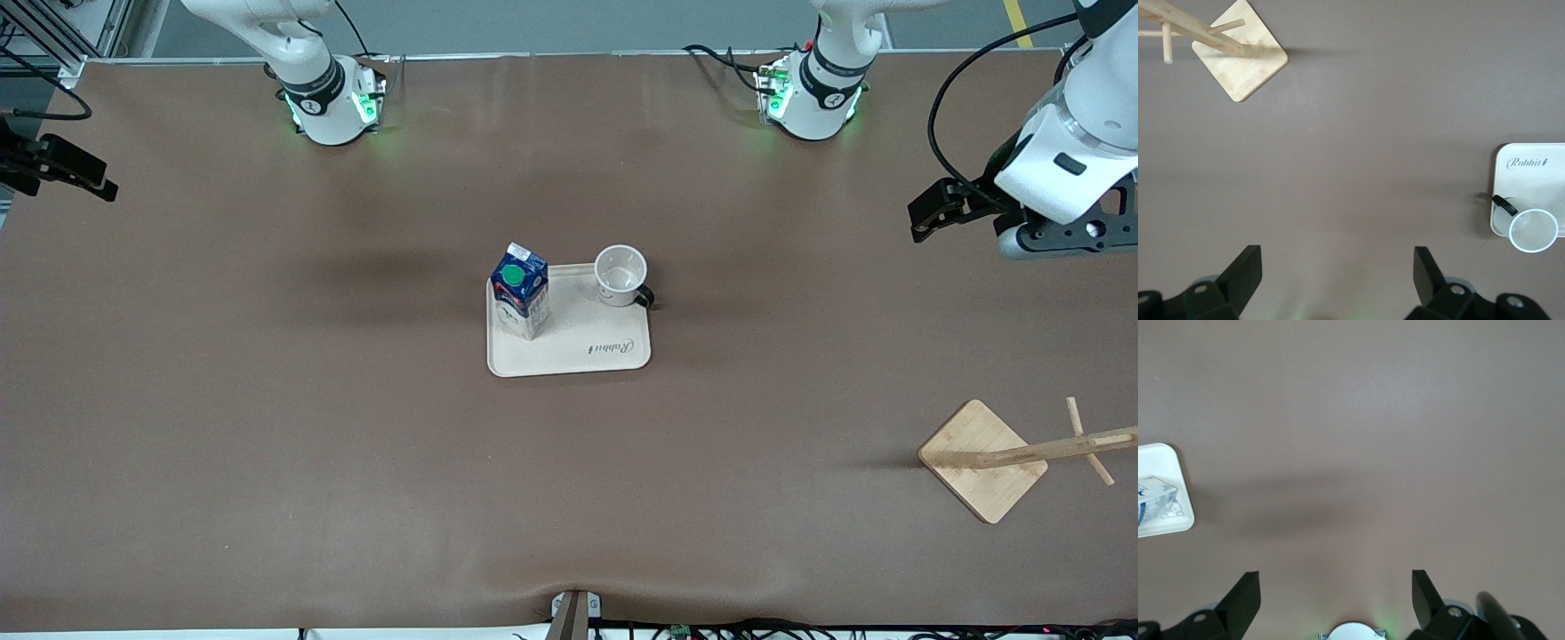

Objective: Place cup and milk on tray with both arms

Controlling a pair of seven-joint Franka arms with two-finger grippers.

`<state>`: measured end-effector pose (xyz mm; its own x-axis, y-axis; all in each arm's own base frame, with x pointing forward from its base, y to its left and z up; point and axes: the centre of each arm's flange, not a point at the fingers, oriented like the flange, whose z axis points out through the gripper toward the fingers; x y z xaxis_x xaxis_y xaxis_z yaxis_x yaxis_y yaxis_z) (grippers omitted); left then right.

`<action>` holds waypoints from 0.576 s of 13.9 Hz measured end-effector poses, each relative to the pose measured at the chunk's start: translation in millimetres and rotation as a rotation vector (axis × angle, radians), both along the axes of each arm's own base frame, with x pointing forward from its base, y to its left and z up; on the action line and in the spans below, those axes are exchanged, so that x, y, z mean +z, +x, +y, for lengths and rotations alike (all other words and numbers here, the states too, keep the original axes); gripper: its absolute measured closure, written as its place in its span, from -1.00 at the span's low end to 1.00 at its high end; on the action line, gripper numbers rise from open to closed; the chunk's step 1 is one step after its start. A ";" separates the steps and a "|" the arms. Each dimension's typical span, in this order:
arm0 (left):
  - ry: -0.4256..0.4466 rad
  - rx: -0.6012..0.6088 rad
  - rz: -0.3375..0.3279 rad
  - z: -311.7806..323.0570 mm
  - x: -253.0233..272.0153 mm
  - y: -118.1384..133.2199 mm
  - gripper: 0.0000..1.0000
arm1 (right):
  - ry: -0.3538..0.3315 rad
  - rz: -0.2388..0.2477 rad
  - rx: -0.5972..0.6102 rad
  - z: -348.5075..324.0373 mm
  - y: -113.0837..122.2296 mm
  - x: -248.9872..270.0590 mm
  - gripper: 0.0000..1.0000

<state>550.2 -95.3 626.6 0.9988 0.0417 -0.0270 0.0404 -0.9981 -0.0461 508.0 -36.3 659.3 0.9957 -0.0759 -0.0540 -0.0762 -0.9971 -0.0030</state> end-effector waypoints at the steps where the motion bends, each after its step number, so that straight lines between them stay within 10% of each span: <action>1: 0.000 0.000 -0.001 -0.1 0.5 0.0 -1.00 | -0.001 -0.018 0.010 5.3 0.5 7.7 -1.00; 8: -0.011 -0.001 -0.045 -0.7 -1.0 9.8 -1.00 | -0.001 -0.037 0.054 7.2 3.0 17.2 -1.00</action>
<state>560.0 -96.0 625.7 0.9990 0.0403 0.0173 0.0409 -0.9986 -0.0332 511.0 -29.1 676.4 0.9996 -0.0224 -0.0168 -0.0225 -0.9997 -0.0043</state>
